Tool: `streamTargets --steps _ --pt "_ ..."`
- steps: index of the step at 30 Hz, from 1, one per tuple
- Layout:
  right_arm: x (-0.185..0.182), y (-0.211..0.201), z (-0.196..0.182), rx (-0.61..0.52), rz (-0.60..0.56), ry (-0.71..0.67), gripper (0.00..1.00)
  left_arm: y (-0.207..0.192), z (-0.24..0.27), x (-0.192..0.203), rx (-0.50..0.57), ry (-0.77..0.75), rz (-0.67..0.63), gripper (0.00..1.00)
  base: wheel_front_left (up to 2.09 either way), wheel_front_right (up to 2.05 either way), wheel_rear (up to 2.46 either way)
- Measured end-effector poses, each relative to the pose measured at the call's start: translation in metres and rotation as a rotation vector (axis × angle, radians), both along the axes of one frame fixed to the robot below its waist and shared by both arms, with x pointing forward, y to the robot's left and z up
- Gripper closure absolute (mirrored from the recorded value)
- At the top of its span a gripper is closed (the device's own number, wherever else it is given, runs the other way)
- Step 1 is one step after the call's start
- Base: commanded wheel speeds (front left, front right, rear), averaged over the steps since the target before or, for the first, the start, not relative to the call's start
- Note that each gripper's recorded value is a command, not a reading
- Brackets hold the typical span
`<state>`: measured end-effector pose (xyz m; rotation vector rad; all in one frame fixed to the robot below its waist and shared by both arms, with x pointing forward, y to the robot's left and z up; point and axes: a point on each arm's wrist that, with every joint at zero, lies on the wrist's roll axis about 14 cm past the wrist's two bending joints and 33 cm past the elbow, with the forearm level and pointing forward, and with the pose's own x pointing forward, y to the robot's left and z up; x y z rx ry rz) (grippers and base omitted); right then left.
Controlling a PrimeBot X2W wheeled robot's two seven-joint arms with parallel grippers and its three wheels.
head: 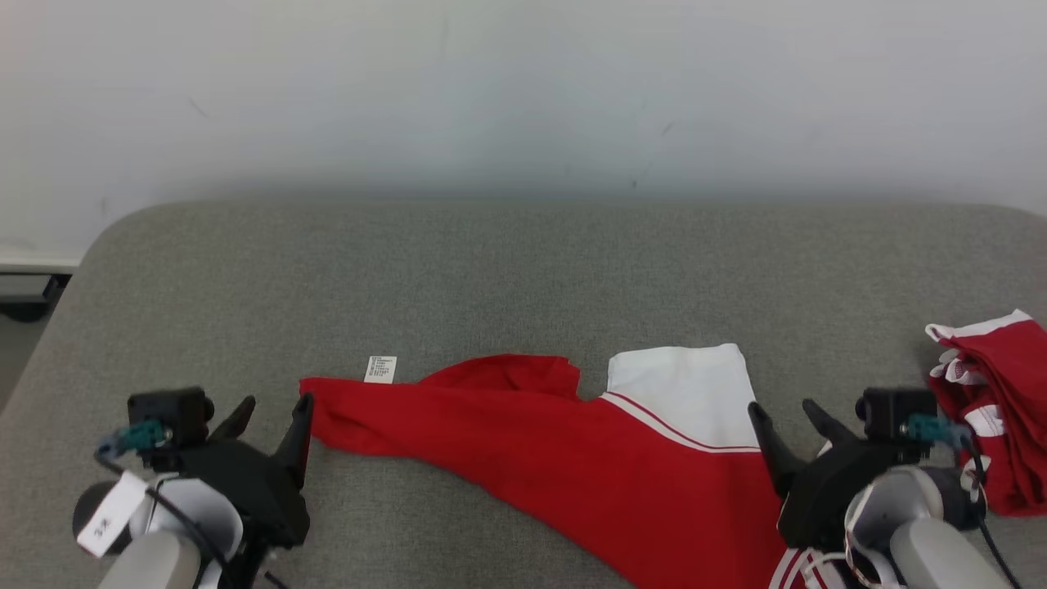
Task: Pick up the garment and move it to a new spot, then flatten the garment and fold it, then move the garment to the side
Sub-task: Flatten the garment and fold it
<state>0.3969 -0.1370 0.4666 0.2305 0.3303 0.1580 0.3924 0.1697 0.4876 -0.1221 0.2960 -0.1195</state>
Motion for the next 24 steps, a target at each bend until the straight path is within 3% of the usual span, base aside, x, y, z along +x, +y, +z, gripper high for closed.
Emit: streamTargets --steps 9,19,24 --pt "0.048 -0.005 -0.029 -0.019 0.017 0.24 0.0 -0.001 -0.038 0.046 0.058 0.253 -0.003 0.0 0.0 0.0 0.0" --pt "0.097 -0.009 -0.05 -0.058 0.041 0.341 0.0 -0.016 -0.062 0.09 0.064 0.385 -0.008 0.0 0.0 0.0 0.0" --pt "0.11 0.002 -0.072 -0.059 0.069 0.403 0.0 -0.018 -0.086 0.093 0.091 0.46 -0.007 0.0 0.0 0.0 0.0"
